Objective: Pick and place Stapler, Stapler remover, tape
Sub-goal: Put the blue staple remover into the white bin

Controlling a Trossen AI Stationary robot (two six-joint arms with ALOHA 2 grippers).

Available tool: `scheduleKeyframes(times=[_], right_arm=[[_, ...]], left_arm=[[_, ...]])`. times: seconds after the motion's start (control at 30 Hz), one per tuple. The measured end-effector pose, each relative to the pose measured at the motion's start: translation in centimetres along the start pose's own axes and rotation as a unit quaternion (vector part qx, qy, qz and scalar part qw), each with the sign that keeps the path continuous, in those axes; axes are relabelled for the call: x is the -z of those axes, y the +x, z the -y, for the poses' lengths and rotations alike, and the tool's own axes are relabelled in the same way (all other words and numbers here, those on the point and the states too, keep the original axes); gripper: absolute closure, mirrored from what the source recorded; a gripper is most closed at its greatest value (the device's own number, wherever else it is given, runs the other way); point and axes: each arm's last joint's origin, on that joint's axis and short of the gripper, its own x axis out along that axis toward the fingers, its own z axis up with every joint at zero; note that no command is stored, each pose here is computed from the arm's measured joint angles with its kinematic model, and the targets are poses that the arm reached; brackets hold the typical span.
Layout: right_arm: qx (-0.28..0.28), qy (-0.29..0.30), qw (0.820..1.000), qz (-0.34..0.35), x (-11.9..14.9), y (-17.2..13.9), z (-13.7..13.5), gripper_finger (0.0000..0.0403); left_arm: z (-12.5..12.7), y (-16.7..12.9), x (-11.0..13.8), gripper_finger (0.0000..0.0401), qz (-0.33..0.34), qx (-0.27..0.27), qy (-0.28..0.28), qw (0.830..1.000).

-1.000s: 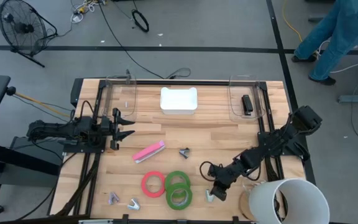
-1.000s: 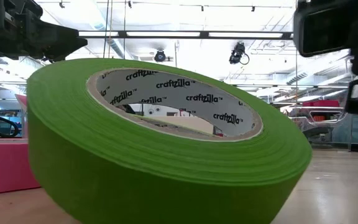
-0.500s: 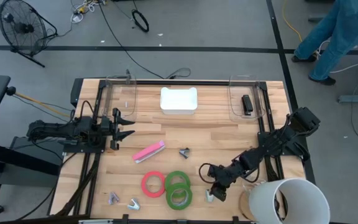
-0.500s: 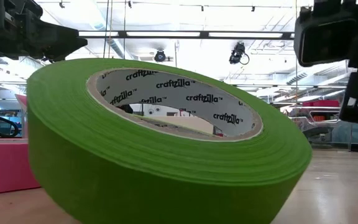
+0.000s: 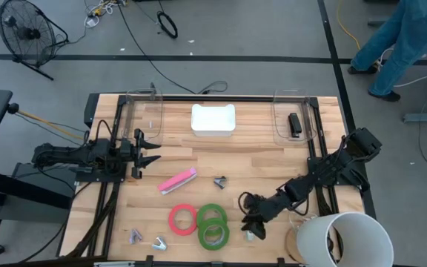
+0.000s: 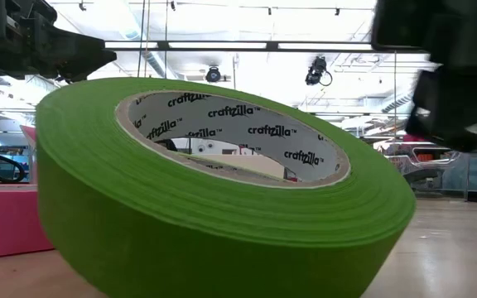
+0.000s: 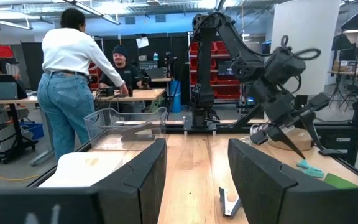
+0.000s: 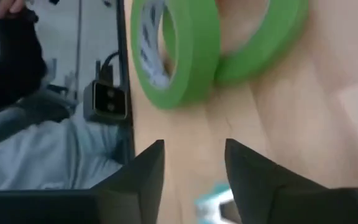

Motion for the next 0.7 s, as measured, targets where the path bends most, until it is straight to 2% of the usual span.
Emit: scheduleKeyframes(times=[0.07,0.23,0.37,0.47,0.6,0.7], right_arm=[[0.014,-0.028,0.999,-0.007,-1.0,-0.2,-1.3,0.0252],[0.108,-0.077,0.988,-0.078,-3.3,-2.4,-4.9,0.0294],[0.11,-0.082,0.988,-0.071,-3.9,-3.3,-6.9,0.0319],[0.103,-0.081,0.987,-0.087,-3.3,-2.3,-7.5,0.0331],[0.118,-0.079,0.982,-0.128,-2.5,0.5,-7.4,0.0344],[0.128,-0.094,0.972,-0.174,-2.5,2.4,-7.6,0.0352]], left_arm=[[0.0,0.0,0.0,0.0224,0.0,0.0,0.0,1.0],[0.0,0.0,0.0,0.0224,0.0,0.0,0.0,1.0],[0.0,0.0,0.0,0.0224,0.0,0.0,-0.001,1.0],[0.0,0.0,0.0,0.0224,0.0,0.0,-0.001,1.0],[0.0,0.0,0.0,0.0224,0.0,0.0,-0.003,1.0],[0.0,0.0,0.0,0.0224,0.0,0.0,-0.004,1.0]])
